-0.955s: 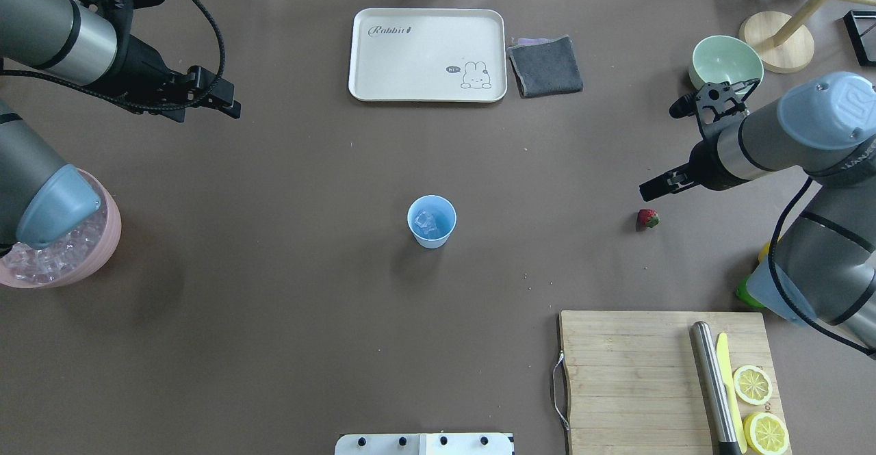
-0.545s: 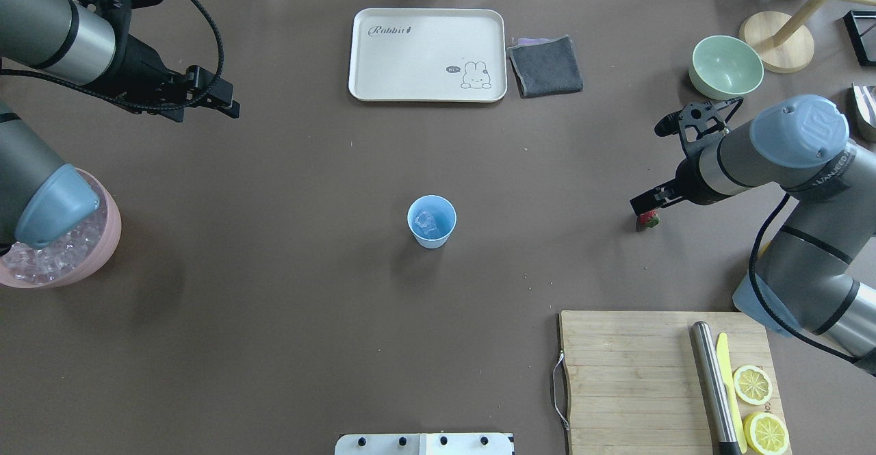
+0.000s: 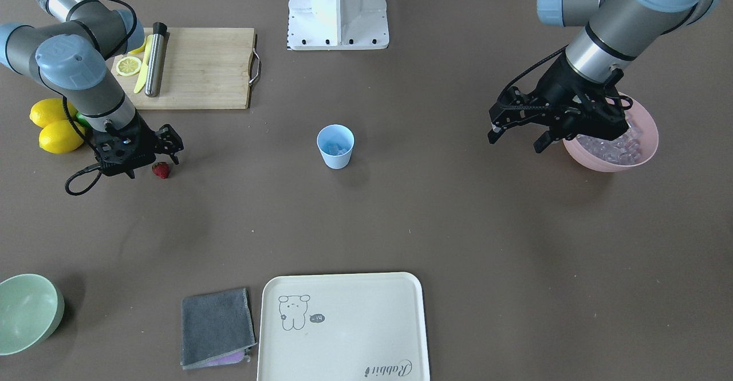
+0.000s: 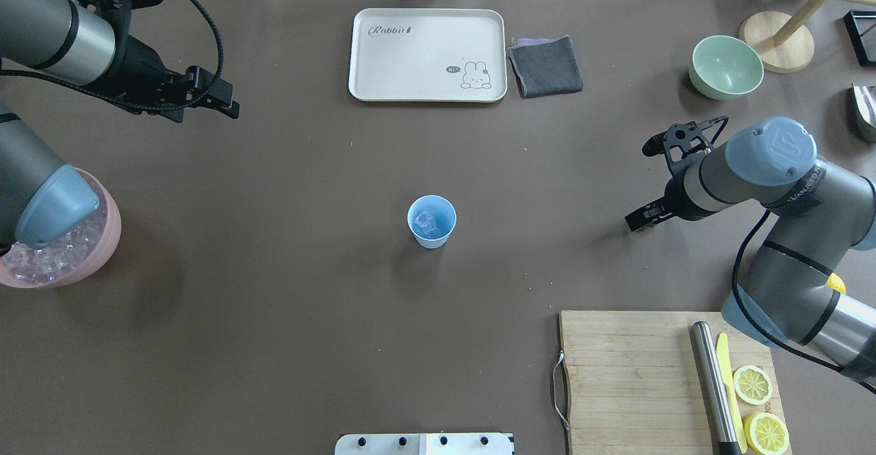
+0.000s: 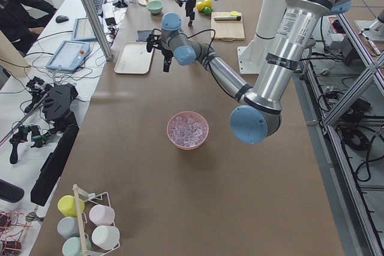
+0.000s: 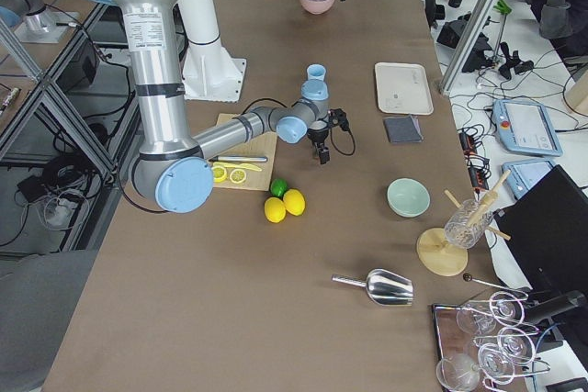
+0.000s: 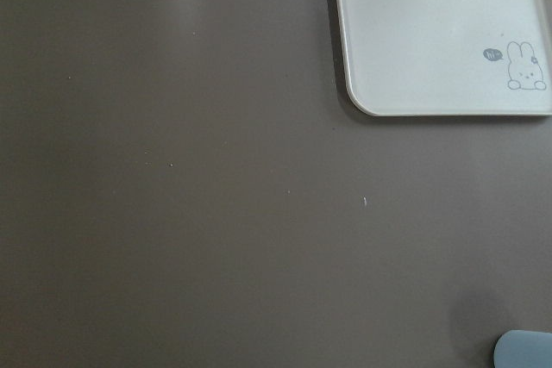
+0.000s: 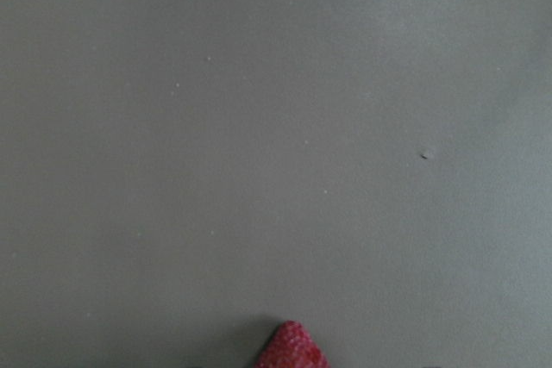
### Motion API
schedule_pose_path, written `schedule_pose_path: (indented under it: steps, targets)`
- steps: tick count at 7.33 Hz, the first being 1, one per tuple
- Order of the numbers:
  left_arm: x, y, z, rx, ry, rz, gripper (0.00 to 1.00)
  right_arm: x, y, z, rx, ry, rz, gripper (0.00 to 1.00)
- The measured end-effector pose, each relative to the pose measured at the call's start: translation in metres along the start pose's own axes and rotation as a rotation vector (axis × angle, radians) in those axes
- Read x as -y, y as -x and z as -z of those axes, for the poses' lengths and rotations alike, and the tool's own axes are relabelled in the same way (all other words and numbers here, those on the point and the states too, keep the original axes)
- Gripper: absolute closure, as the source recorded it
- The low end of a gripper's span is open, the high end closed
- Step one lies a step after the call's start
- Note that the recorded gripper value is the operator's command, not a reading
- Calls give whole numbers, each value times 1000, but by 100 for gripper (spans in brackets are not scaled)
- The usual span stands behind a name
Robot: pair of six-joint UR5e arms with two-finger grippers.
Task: Put ice and strawberries in cup
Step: 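Close the right gripper on the strawberry and lift it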
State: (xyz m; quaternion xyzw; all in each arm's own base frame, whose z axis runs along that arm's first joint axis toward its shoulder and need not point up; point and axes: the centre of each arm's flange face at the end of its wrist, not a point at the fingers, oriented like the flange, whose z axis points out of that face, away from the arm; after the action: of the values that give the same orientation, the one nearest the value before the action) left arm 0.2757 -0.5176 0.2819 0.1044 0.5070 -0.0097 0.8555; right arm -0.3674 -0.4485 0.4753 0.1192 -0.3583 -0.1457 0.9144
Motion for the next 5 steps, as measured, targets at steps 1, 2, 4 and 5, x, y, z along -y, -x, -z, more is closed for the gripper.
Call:
schedule_pose_path:
  steps: [1,2,4,5]
  targets:
    - [0,0,0,0,0,0,3,-1,1,-1,1,1,3,100]
    - [0,0,0,-1,-1,-1,3,0,3,2,6,-1,5,100]
    - [0,0,1,-1,-2,-1,3,1,5,7,14,-8,6,100]
    - [0,0,1,-2,-2,-1,3,3,5,12,17,-17,5,100]
